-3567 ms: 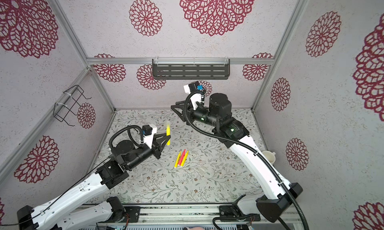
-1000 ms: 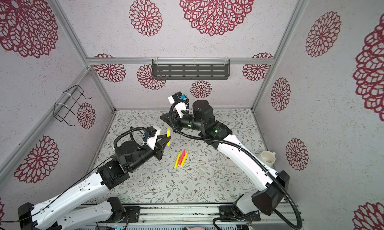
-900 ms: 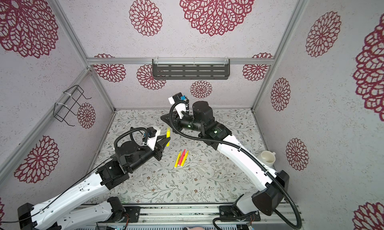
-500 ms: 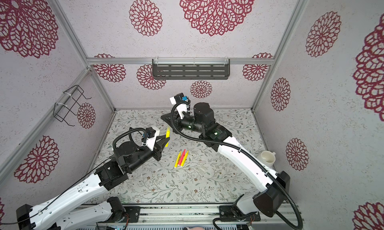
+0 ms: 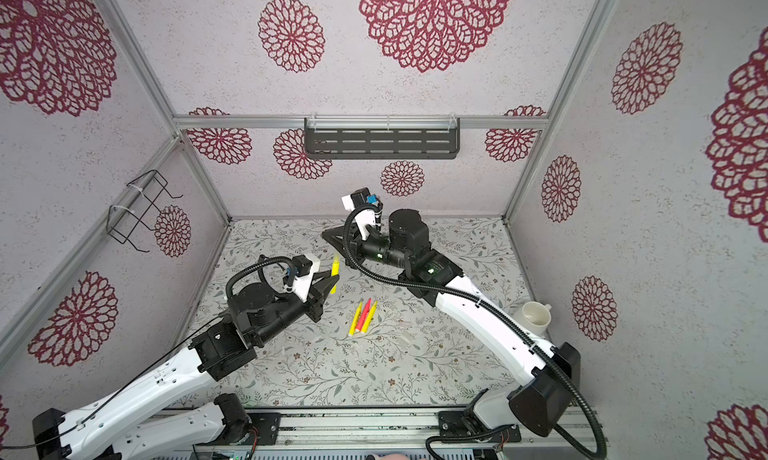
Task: Insert the pens into the pen caps
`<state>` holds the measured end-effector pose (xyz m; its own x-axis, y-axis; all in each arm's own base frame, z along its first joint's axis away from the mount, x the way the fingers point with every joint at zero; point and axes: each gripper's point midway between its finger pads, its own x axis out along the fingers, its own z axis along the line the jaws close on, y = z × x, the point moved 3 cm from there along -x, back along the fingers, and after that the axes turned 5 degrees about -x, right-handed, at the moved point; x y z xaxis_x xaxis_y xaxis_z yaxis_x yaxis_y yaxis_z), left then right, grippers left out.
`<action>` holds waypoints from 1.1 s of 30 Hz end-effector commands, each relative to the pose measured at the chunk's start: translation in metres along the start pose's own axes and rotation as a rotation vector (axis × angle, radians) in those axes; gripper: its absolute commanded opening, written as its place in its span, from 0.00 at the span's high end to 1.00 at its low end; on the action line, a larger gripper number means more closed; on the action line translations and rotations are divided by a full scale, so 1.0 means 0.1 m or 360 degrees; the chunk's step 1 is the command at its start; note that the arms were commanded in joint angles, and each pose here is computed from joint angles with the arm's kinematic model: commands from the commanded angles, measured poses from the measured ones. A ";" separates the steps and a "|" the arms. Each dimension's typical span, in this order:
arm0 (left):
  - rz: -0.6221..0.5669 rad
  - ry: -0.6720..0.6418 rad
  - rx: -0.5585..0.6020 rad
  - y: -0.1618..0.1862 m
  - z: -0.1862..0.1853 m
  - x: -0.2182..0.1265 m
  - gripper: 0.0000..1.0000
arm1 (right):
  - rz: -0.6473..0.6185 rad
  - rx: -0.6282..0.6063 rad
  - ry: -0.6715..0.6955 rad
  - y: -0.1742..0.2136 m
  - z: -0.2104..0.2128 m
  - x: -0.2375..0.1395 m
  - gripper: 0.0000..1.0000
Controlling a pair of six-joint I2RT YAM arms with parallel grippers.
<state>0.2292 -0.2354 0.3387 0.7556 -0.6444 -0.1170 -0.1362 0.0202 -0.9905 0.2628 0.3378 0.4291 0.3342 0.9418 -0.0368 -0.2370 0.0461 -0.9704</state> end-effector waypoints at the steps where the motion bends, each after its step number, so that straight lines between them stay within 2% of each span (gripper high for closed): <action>1: -0.0636 0.0089 -0.0044 -1.04 -0.09 -0.34 1.00 | 0.0377 0.0198 -0.0018 0.73 0.01 0.11 0.88; 33: -0.0713 0.0048 -0.0028 -1.15 -0.04 -0.48 1.00 | 0.0615 0.0200 0.0056 1.16 0.01 0.16 0.89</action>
<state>0.2288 -0.2315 0.3322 0.7630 -0.6287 -0.1502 -0.1419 0.0638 -0.9878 0.2603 0.3420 0.4174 0.3747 0.9242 -0.0734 -0.2529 0.0257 -0.9672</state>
